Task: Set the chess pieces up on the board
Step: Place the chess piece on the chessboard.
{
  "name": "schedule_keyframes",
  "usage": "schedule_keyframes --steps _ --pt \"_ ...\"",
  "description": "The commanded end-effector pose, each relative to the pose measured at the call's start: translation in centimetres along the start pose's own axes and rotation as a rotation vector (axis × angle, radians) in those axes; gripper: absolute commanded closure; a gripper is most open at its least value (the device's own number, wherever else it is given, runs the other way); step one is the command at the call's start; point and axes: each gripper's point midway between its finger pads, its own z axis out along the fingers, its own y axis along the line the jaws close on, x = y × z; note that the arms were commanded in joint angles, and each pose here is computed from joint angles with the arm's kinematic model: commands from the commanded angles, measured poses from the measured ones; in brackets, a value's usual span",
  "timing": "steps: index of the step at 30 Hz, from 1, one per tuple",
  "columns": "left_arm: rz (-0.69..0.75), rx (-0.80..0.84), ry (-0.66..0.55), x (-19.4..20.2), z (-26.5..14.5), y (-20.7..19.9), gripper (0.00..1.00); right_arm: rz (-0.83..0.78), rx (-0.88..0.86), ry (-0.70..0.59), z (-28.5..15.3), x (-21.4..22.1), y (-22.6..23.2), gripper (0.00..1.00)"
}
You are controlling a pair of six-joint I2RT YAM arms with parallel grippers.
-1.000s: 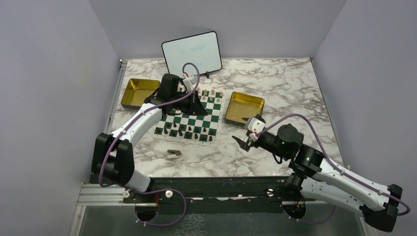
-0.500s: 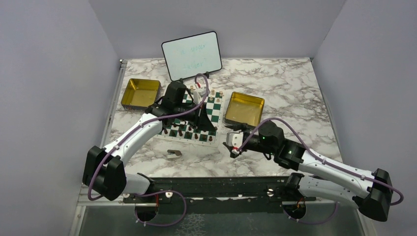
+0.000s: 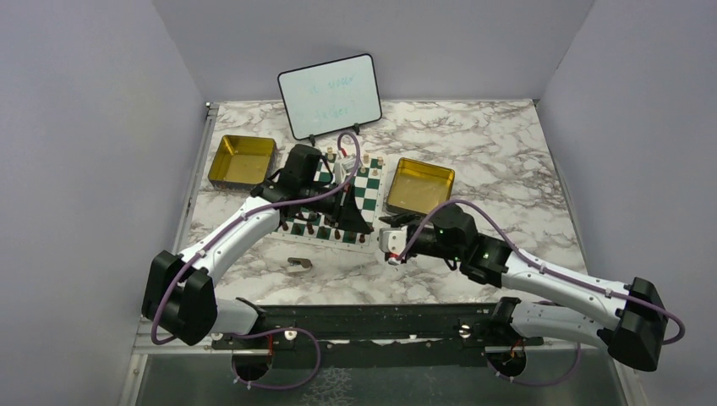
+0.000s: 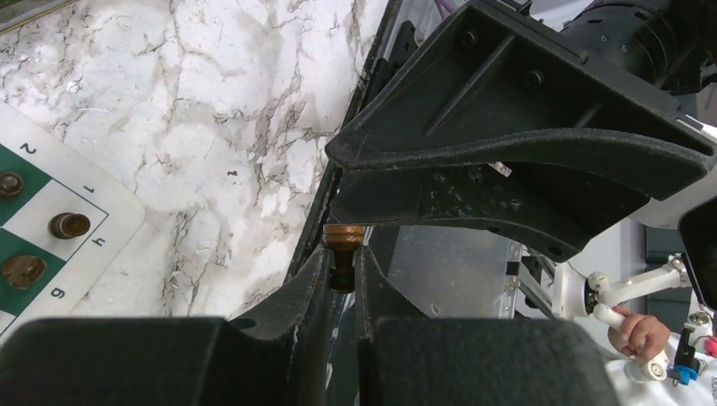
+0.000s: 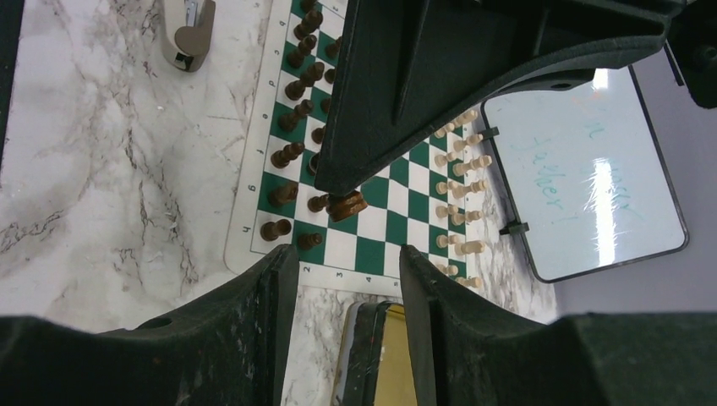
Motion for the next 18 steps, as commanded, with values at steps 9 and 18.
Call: schedule_keyframes --steps 9,18 --pt "0.035 0.07 0.006 -0.1 -0.2 -2.0 0.97 -0.066 -0.046 -0.109 1.5 -3.0 -0.9 0.48" --pt "0.028 0.074 0.008 -0.1 -0.2 -2.1 0.97 -0.07 -0.088 -0.152 1.6 -3.3 0.4 0.55"
